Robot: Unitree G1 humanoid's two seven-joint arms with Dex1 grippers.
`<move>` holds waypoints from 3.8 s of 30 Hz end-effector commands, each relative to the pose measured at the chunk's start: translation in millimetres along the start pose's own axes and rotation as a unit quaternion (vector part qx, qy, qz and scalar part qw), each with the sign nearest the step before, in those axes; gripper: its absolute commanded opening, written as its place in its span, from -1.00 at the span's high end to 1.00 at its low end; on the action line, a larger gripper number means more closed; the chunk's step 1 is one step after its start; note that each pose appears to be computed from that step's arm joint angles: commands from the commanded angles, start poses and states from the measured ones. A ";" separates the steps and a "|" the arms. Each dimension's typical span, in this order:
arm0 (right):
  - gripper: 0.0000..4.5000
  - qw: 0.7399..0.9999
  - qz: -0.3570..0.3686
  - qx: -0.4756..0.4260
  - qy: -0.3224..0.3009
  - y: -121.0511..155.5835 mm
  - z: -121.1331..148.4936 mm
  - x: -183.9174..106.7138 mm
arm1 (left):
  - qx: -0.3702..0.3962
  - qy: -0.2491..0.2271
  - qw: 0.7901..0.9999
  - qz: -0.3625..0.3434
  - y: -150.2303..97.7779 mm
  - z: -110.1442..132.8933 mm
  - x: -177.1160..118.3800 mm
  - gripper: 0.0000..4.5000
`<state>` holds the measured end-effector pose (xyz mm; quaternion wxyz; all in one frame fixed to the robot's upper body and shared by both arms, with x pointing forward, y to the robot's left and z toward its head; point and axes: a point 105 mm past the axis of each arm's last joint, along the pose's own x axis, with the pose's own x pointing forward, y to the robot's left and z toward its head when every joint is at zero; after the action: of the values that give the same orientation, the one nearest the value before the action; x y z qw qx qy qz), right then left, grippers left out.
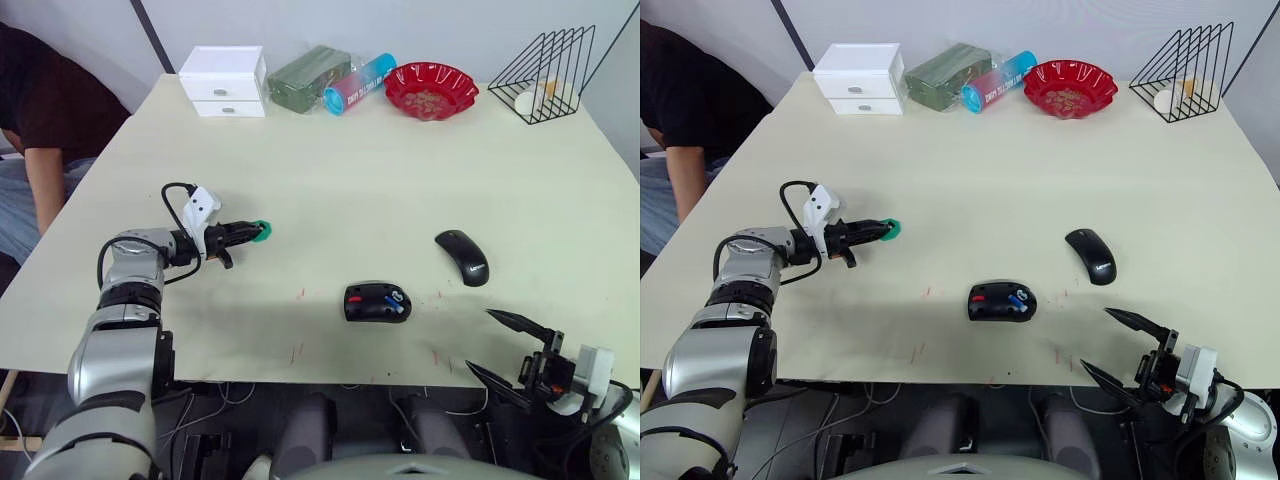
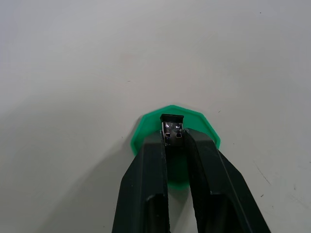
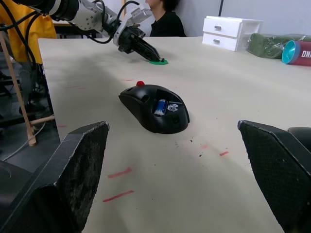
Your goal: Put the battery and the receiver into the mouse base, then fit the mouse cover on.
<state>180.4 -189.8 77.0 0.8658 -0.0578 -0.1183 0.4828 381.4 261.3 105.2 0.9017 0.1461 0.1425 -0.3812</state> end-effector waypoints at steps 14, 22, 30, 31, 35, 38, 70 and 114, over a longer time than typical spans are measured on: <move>-1.00 0.999 0.011 -0.017 -0.032 -8.5 17.8 1.9 | 0.069 -0.042 0.996 -0.034 2.6 45.2 -11.5 0.96; -1.00 0.998 0.000 -0.010 -0.056 -22.6 35.2 10.1 | 0.127 -0.058 0.983 -0.118 -27.5 69.5 -5.3 0.96; -1.00 0.998 -0.006 0.039 -0.057 -34.8 58.3 34.8 | 0.171 -0.070 0.964 -0.191 -65.9 91.6 11.0 0.96; -1.00 0.998 -0.009 0.046 -0.051 -36.4 59.0 37.5 | 0.172 -0.071 0.962 -0.199 -69.9 93.3 12.5 0.96; -1.00 0.995 -0.018 0.098 0.030 -42.7 53.7 57.6 | 0.194 -0.079 0.949 -0.236 -90.6 102.5 19.3 0.96; -1.00 0.993 -0.018 0.108 0.049 -48.0 61.1 69.6 | 0.204 -0.082 0.943 -0.250 -98.9 107.4 23.3 0.96; -1.00 0.873 0.008 0.451 0.184 -37.3 77.1 160.6 | 0.257 -0.131 0.893 -0.345 -168.2 146.3 54.3 0.96; 0.96 0.854 0.022 0.484 0.190 -30.5 81.5 165.9 | 0.276 -0.120 0.875 -0.380 -175.9 136.5 50.8 0.96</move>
<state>275.0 -70.6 173.1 0.7891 0.2749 0.3167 0.4488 311.8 62.5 176.7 0.6312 0.2659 -0.0119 -0.7285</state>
